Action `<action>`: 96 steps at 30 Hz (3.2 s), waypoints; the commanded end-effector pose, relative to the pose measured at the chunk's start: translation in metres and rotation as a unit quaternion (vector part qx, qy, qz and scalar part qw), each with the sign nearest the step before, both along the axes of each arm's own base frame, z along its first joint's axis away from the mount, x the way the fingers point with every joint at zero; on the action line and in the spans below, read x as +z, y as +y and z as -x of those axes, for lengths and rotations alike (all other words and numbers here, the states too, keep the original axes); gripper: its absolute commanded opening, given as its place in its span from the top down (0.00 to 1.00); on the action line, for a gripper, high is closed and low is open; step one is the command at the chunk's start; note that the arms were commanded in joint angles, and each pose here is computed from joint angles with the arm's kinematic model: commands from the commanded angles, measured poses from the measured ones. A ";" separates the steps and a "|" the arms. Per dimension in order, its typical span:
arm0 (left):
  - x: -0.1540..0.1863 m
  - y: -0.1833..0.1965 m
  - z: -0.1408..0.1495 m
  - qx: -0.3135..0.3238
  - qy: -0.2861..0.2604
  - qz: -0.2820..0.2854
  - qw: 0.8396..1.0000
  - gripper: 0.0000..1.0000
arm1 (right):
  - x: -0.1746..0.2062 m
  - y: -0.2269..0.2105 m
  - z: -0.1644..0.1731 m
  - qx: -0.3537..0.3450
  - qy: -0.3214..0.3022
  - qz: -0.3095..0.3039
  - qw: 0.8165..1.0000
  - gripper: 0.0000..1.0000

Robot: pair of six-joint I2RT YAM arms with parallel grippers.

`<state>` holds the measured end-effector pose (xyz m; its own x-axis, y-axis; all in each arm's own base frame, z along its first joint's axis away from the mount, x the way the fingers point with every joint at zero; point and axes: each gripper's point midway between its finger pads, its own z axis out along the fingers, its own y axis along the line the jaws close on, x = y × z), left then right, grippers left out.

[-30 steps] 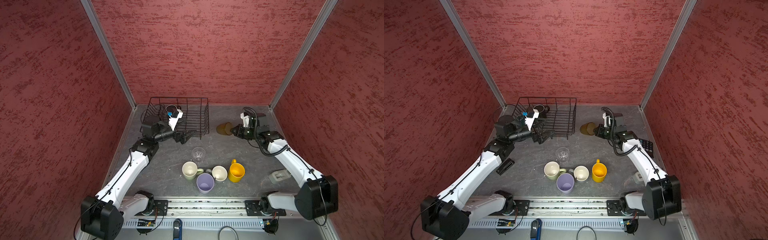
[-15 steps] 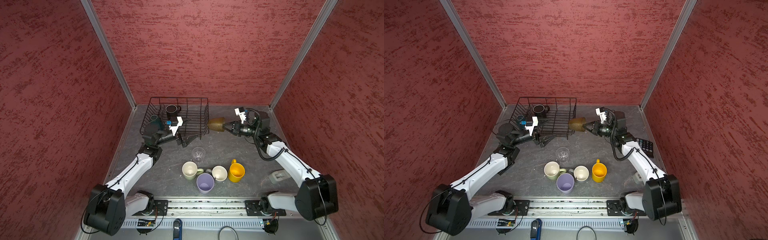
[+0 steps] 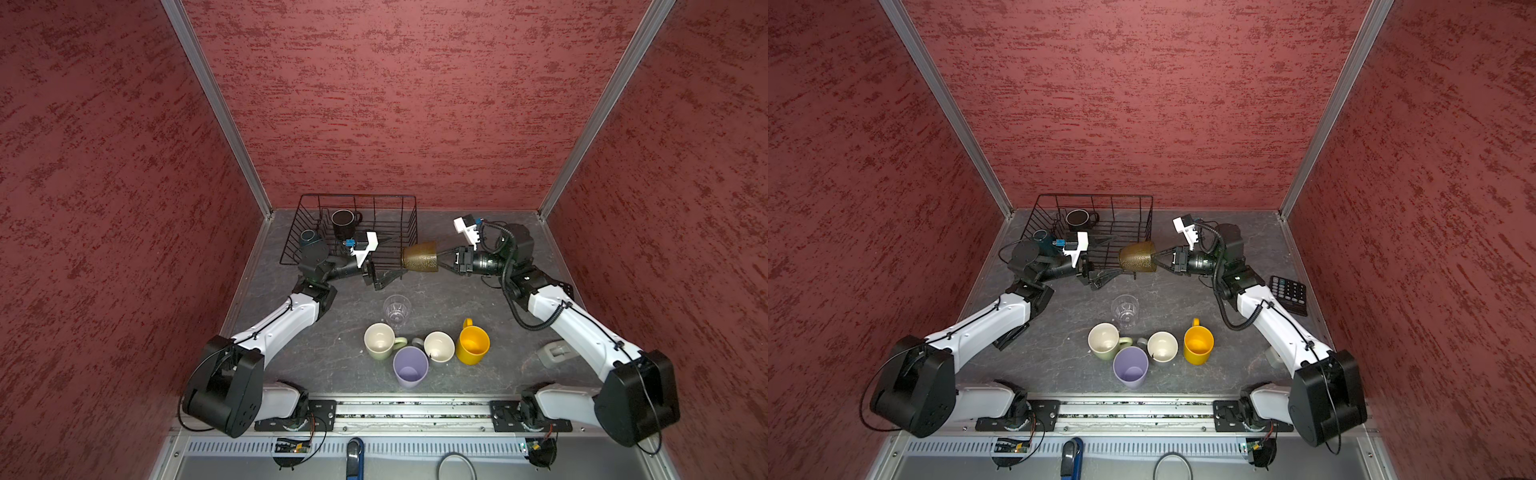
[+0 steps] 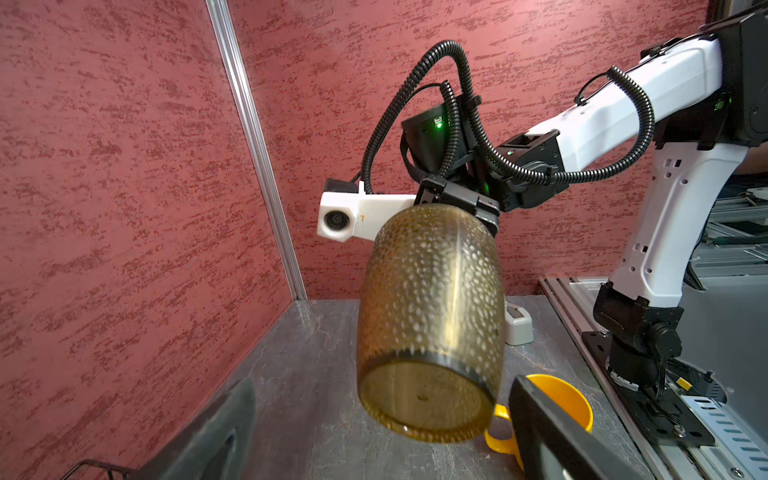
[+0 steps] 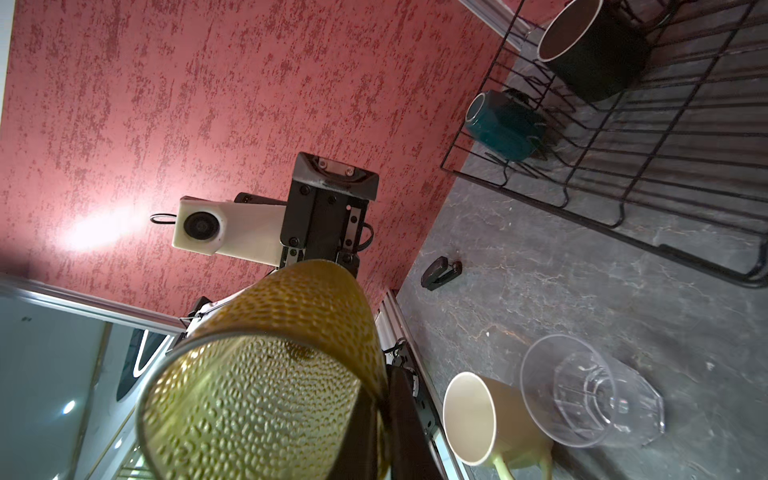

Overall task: Load cups into a dish rack
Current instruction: Place the cup upside down at the dish rack.

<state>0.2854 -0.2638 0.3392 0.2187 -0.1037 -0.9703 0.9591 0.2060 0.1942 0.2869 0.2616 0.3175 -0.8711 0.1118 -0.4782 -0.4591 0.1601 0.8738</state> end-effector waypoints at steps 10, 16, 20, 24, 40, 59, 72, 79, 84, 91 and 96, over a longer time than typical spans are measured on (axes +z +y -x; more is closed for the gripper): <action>0.009 -0.015 0.008 -0.047 -0.016 0.001 0.999 0.18 | 0.013 0.019 0.007 0.041 -0.012 -0.041 0.998 1.00; 0.011 -0.018 0.009 -0.055 -0.015 0.001 0.998 0.23 | 0.010 0.022 0.006 0.042 -0.006 -0.043 0.998 1.00; 0.013 -0.020 0.009 -0.060 -0.011 0.000 0.998 0.27 | 0.009 0.024 0.005 0.043 -0.004 -0.044 0.998 1.00; 0.012 -0.021 0.009 -0.063 -0.004 -0.004 0.998 0.32 | 0.007 0.024 0.004 0.041 -0.001 -0.045 0.998 1.00; 0.020 -0.018 -0.005 -0.025 0.014 -0.002 1.000 0.87 | 0.003 0.025 0.000 0.034 0.010 -0.046 0.998 0.96; 0.054 0.035 -0.017 0.087 0.033 -0.011 0.996 1.00 | -0.005 -0.025 -0.045 -0.145 -0.016 0.039 0.988 0.38; 0.048 0.099 -0.074 0.243 0.129 0.008 0.961 1.00 | -0.019 -0.062 -0.048 -0.228 -0.025 0.126 0.965 0.31; 0.043 0.158 -0.115 0.355 0.222 0.003 0.908 1.00 | -0.013 -0.080 -0.046 -0.269 -0.048 0.157 0.949 0.22; 0.031 0.196 -0.140 0.416 0.285 -0.011 0.863 1.00 | -0.011 -0.086 -0.046 -0.279 -0.055 0.169 0.944 0.20; 0.000 0.226 -0.170 0.474 0.350 -0.056 0.806 1.00 | -0.018 -0.089 -0.046 -0.282 -0.052 0.179 0.941 0.18; -0.023 0.241 -0.190 0.505 0.384 -0.079 0.769 1.00 | -0.023 -0.090 -0.046 -0.283 -0.048 0.184 0.940 0.18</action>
<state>0.4745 -0.0367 0.3332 -0.4716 -0.1302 -0.8722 0.2490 0.9291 -0.2734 0.3313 0.1783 0.2894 -0.6965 0.3505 -0.6262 -0.2866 0.6641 0.6905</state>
